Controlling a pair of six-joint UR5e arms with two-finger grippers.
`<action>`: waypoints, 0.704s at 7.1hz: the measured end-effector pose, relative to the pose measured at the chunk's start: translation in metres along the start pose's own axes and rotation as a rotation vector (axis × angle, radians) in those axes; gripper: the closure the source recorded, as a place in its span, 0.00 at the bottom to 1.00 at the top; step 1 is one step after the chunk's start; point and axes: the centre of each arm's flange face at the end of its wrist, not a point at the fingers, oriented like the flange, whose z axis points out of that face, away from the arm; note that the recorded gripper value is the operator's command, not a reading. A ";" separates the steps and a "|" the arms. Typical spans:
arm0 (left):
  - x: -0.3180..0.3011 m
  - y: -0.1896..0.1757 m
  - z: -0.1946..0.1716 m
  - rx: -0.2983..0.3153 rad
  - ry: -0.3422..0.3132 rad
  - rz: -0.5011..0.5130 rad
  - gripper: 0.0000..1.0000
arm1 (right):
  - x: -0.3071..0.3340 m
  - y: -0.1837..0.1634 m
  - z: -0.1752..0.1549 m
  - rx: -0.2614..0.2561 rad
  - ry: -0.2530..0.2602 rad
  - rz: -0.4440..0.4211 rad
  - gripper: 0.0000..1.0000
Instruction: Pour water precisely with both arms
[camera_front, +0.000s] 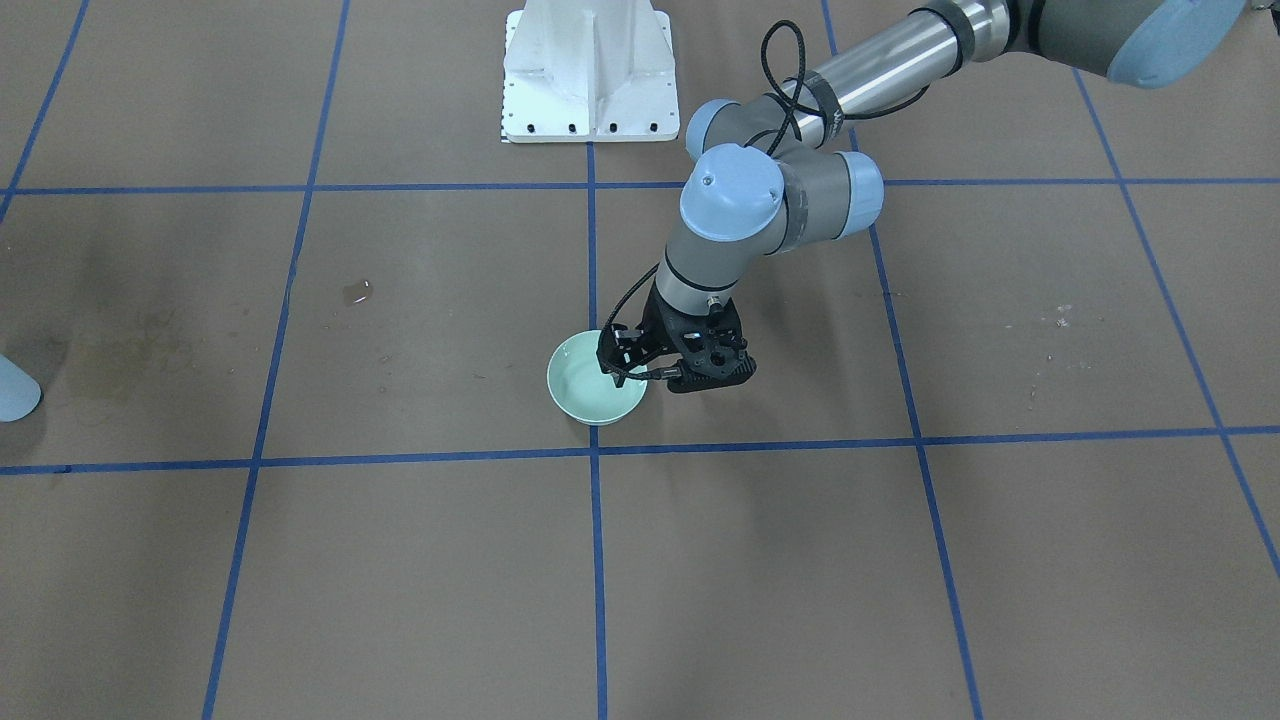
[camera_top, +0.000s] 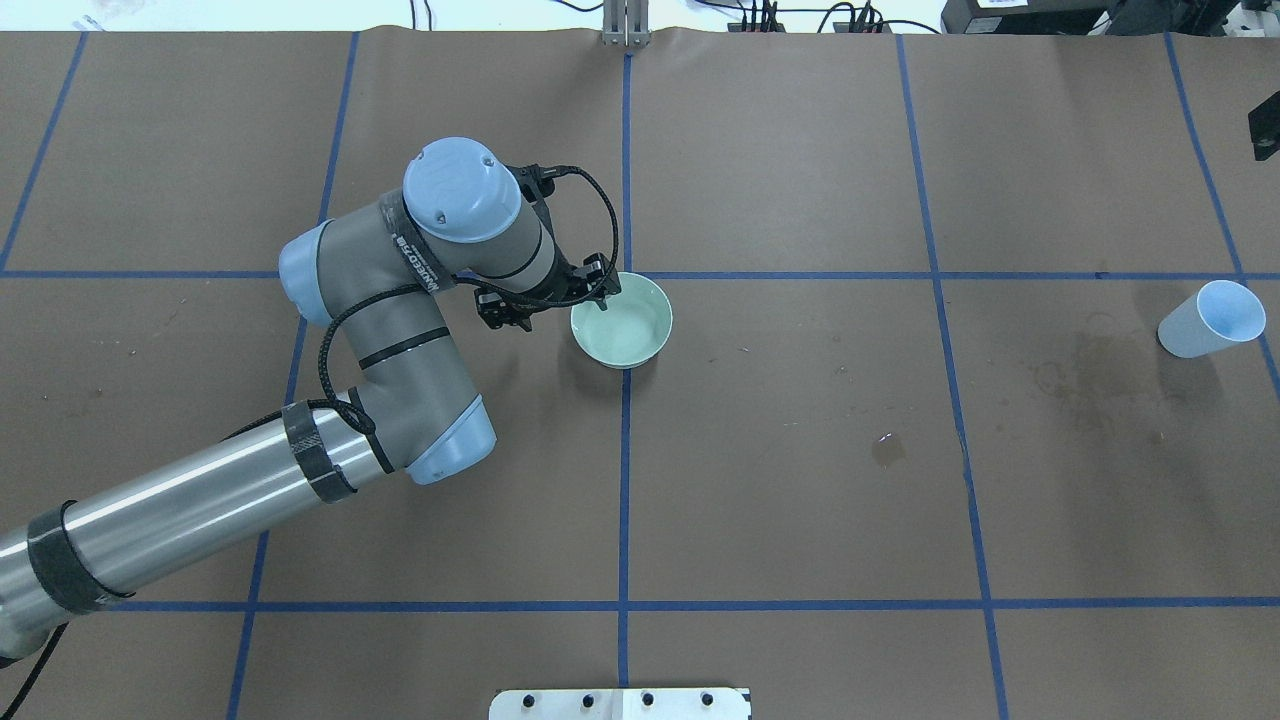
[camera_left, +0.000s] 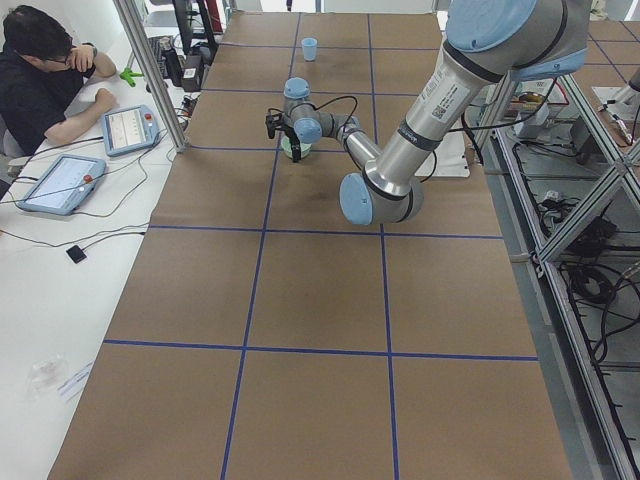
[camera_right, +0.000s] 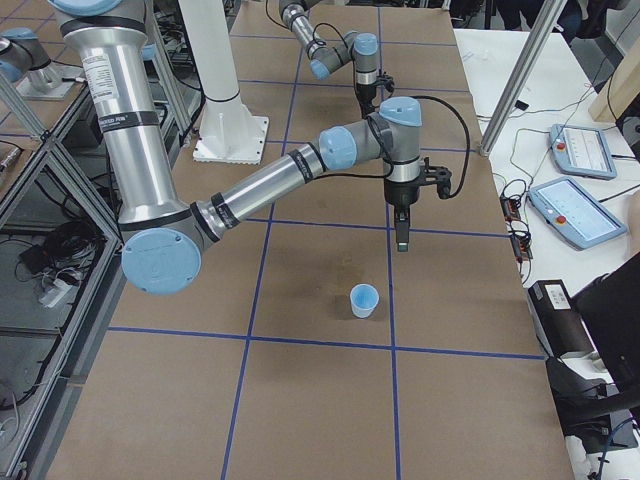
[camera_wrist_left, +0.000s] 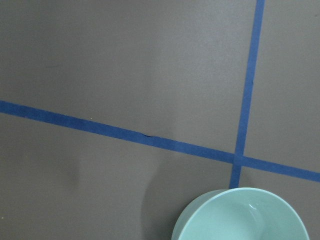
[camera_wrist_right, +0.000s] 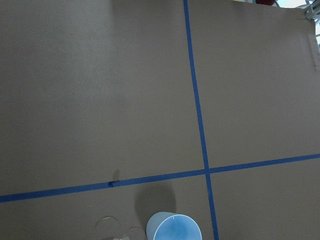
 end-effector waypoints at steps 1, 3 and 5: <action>0.001 0.005 0.005 -0.008 -0.004 0.003 0.39 | 0.012 -0.005 0.003 -0.013 -0.032 -0.016 0.01; 0.003 0.012 0.009 -0.017 -0.005 0.009 0.89 | 0.021 -0.008 0.003 -0.018 -0.049 -0.024 0.01; 0.005 0.019 0.013 -0.025 -0.005 0.016 1.00 | 0.024 -0.009 0.002 -0.017 -0.051 -0.021 0.01</action>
